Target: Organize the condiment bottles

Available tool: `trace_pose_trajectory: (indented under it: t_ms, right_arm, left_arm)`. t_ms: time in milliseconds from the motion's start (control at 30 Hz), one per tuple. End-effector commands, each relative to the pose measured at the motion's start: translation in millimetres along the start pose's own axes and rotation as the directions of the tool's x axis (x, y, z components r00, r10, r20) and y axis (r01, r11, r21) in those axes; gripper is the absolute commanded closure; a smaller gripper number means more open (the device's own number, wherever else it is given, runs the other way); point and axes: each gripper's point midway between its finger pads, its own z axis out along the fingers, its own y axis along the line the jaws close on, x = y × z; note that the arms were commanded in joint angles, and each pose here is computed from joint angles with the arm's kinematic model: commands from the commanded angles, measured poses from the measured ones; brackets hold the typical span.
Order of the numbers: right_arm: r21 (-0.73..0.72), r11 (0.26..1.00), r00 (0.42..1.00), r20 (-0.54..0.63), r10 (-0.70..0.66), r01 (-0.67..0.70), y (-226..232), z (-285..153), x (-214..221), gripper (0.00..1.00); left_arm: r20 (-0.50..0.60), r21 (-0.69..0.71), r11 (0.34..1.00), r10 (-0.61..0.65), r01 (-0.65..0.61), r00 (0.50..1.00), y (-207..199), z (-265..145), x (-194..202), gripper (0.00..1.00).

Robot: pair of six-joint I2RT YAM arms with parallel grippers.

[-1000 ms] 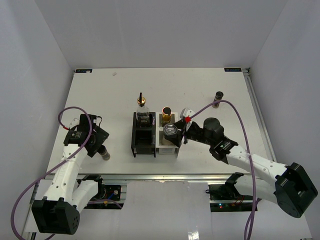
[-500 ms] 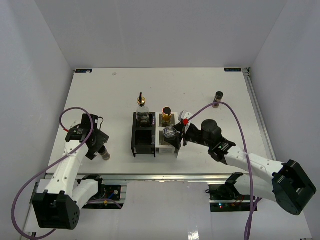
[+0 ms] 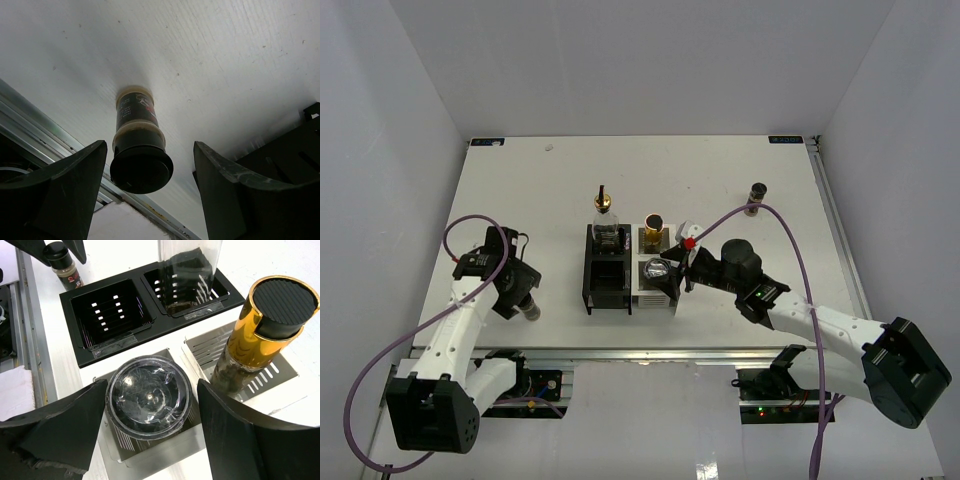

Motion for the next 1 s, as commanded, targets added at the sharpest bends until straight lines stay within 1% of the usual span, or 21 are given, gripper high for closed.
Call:
trace_pose_trajectory:
  t_ms: [0,200,433,500,633,667,700,800,867,900,967]
  right_arm:
    - [0.034,0.998,0.995,0.084,-0.059,0.056,-8.2,3.5,-28.4,0.21]
    - [0.04,0.997,0.993,0.094,-0.068,0.064,-8.8,1.8,-36.8,0.17]
    - [0.087,0.993,0.985,0.144,-0.096,0.084,-9.1,-16.8,-67.6,0.11]
    - [0.105,0.99,0.981,0.164,-0.106,0.089,-9.7,-22.8,-77.2,0.1]
    - [0.138,0.985,0.964,0.23,-0.13,0.1,-7.2,-40.2,-103.0,0.09]
    - [0.138,0.986,0.966,0.227,-0.127,0.098,-7.3,-40.4,-102.3,0.09]
    - [0.142,0.985,0.96,0.246,-0.133,0.1,-5.5,-45.5,-108.9,0.09]
    - [0.194,0.977,0.945,0.294,-0.144,0.089,-8.6,-60.2,-126.4,0.08]
    - [0.249,0.966,0.936,0.32,-0.147,0.066,-15.3,-69.9,-133.7,0.07]
    - [0.27,0.961,0.93,0.335,-0.151,0.058,-17.0,-75.4,-138.0,0.07]
    - [0.297,0.954,0.918,0.363,-0.161,0.05,-17.6,-86.2,-146.7,0.06]
  left_arm:
    - [0.004,0.021,1.0,-0.015,0.014,1.0,-6.2,-4.3,-3.5,0.19]
    - [-0.001,0.03,0.999,-0.017,0.017,1.0,-8.6,-5.5,-3.2,0.21]
    - [-0.015,0.03,0.999,-0.014,0.014,1.0,-10.6,-3.2,-1.3,0.26]
    - [-0.016,0.031,0.999,-0.014,0.014,1.0,-10.4,-2.8,-0.8,0.28]
    - [-0.007,0.024,1.0,-0.015,0.015,1.0,-6.4,-1.5,-0.6,0.43]
    - [-0.004,0.029,0.999,-0.016,0.016,1.0,-6.7,-1.1,-0.7,0.49]
    - [-0.002,0.031,0.999,-0.016,0.016,1.0,-6.7,-0.5,-0.5,0.63]
    - [-0.006,0.054,0.998,-0.009,0.009,1.0,-10.0,-1.6,0.3,0.89]
    - [-0.007,0.066,0.998,-0.001,0.001,1.0,-12.0,-2.9,-0.1,0.98]
    - [-0.001,0.071,0.997,0.005,-0.005,1.0,-13.3,-4.7,-1.8,1.0]
    - [0.029,0.082,0.996,0.017,-0.019,0.999,-17.0,-12.0,-10.2,1.0]
